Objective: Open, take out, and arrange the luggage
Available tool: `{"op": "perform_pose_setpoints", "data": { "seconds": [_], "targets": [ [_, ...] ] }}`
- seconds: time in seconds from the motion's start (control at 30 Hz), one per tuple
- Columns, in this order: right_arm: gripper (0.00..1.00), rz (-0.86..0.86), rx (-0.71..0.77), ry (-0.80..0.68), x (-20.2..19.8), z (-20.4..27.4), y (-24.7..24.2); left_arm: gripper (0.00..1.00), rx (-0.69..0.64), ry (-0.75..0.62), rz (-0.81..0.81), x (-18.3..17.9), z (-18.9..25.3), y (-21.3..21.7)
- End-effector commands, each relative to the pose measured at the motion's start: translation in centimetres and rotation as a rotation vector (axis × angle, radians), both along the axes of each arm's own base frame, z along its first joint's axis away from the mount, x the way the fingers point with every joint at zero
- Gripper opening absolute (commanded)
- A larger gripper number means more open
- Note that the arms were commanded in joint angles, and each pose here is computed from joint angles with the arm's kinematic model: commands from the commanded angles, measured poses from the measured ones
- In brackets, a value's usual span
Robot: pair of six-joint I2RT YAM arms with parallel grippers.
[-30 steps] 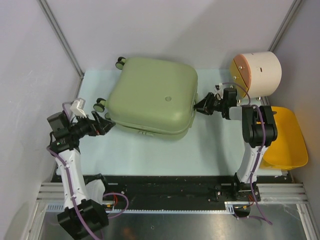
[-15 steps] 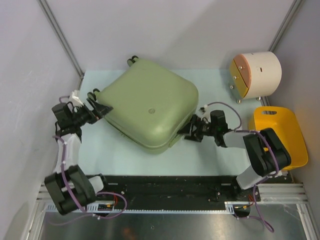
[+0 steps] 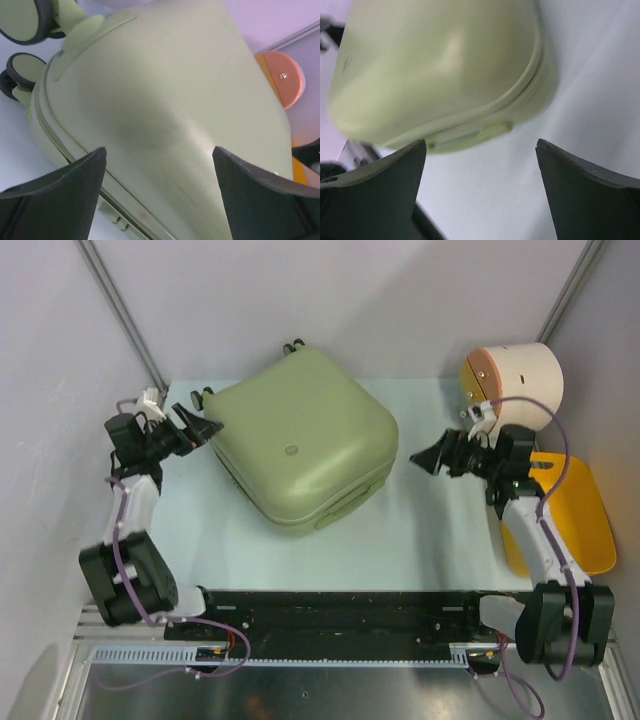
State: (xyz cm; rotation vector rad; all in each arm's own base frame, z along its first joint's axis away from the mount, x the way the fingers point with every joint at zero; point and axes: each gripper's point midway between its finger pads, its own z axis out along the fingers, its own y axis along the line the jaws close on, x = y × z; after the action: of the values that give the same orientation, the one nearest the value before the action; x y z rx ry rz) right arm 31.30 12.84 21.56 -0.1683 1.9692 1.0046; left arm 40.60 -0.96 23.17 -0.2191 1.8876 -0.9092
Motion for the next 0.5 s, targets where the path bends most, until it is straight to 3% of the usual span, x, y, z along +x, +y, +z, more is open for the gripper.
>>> {"op": "perform_pose_setpoints", "data": {
  "seconds": [0.0,0.07,0.1,0.2,0.33,0.47],
  "targets": [
    [0.92,-0.171,-0.13,-0.096,7.6,1.4,-3.5,0.95,0.013,-0.071,0.037,-4.4,2.5,-1.0],
    [0.87,-0.248,-0.149,-0.103,10.9,0.8,-4.5,0.98,0.012,-0.079,0.046,-6.1,2.9,-1.6],
    [0.76,-0.277,-0.152,-0.164,12.7,2.2,-4.6,1.0,0.016,-0.072,0.057,-6.5,2.8,-1.6],
    [0.64,-0.322,-0.167,-0.188,16.8,2.4,-4.6,1.0,-0.005,-0.032,0.092,-7.7,2.0,-1.6],
    [0.57,-0.295,-0.14,-0.144,20.0,-0.6,-4.0,1.0,-0.064,0.029,0.071,-8.0,0.5,-2.3],
    [0.53,-0.124,-0.021,-0.119,20.6,-3.1,0.8,1.0,-0.065,0.027,0.036,-7.2,0.5,-2.4]
  ]
}}
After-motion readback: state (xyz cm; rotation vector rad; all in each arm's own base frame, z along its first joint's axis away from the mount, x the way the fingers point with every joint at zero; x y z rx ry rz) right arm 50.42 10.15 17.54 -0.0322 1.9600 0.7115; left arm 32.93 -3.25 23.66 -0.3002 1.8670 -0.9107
